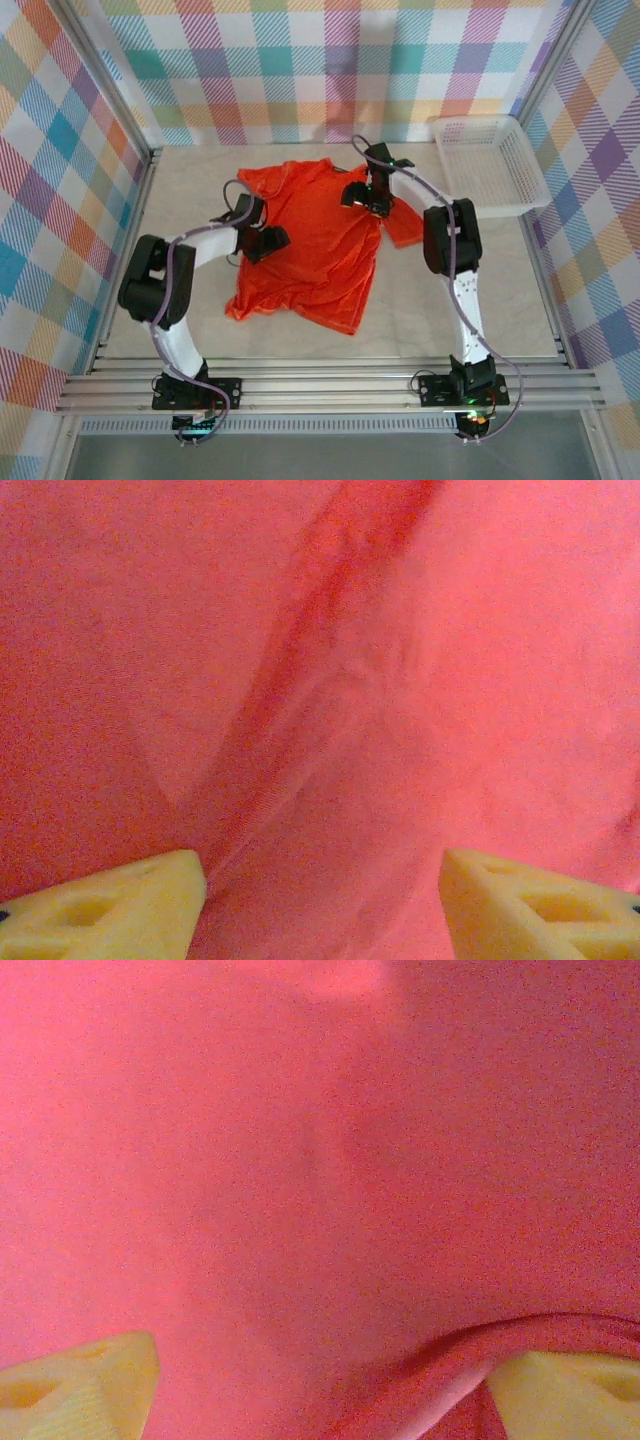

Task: Fold the inside-out t-shirt

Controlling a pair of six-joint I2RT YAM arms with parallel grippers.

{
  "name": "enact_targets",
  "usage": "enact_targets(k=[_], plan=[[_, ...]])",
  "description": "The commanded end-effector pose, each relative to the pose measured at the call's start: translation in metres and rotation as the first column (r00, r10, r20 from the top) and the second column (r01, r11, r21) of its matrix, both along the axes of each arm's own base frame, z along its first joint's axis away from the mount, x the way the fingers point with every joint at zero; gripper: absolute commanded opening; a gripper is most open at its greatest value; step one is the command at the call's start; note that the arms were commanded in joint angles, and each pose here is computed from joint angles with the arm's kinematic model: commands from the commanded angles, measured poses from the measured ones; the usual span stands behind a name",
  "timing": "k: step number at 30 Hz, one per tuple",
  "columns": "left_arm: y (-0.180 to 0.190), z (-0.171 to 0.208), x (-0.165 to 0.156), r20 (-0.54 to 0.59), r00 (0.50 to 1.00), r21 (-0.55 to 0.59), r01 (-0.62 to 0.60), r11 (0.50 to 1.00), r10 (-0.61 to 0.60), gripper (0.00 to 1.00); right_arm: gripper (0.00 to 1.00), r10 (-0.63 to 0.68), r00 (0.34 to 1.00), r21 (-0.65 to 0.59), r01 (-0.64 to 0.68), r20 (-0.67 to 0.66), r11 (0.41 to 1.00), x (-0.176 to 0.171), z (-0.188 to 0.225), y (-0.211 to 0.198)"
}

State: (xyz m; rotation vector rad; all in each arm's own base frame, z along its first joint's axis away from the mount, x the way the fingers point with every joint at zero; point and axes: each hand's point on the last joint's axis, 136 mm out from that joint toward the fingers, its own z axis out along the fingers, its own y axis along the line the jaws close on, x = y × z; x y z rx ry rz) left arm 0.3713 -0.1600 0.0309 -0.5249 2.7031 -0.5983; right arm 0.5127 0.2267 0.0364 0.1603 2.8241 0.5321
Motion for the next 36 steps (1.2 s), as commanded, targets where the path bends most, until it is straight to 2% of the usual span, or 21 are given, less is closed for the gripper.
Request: enact_targets(k=[1,4,6,9,13,16,20,26,30,36], plan=[[-0.004,-0.028,-0.052,-0.117,0.992,0.006,-0.047,0.999,0.047,0.66,0.86,0.069,0.995,-0.015,-0.07,-0.076,0.997,-0.001,-0.017,0.006],[-0.012,-0.004,-0.046,-0.064,0.998,-0.005,-0.021,1.0,0.021,0.67,0.86,0.101,0.993,-0.032,-0.103,-0.064,0.994,0.012,-0.003,0.01],[-0.005,0.021,-0.03,-0.027,1.0,0.076,0.01,0.997,-0.008,0.69,0.86,0.107,0.993,-0.064,-0.109,-0.044,0.992,0.015,0.016,0.006],[0.006,0.066,0.012,0.051,0.998,0.172,0.024,0.985,-0.033,0.7,0.87,0.101,0.995,-0.092,-0.099,0.017,0.991,0.014,0.05,-0.002],[0.013,0.094,0.08,0.127,0.992,0.175,-0.007,0.985,-0.016,0.7,0.89,0.092,0.989,-0.056,-0.085,0.118,0.995,0.015,0.078,-0.001],[0.021,0.076,0.123,0.098,0.995,0.18,-0.025,0.983,0.008,0.69,0.9,0.069,0.986,-0.049,-0.063,0.155,0.997,0.026,0.075,-0.003],[0.032,0.033,0.156,0.002,0.999,0.164,-0.042,0.986,0.042,0.67,0.89,0.022,0.988,-0.042,-0.015,0.155,0.999,0.047,0.054,-0.01],[0.041,-0.005,0.185,-0.044,0.995,0.11,-0.084,0.99,0.089,0.67,0.89,-0.105,0.987,0.002,0.106,0.119,0.994,0.075,0.017,-0.037],[0.049,-0.026,0.198,-0.068,0.992,0.113,-0.095,0.989,0.103,0.67,0.88,-0.168,0.982,0.007,0.168,0.083,0.986,0.082,-0.003,-0.061],[0.062,-0.026,0.234,-0.022,0.992,0.059,-0.121,0.991,0.122,0.66,0.87,-0.235,0.969,-0.016,0.237,0.069,0.971,0.089,-0.008,-0.107]])
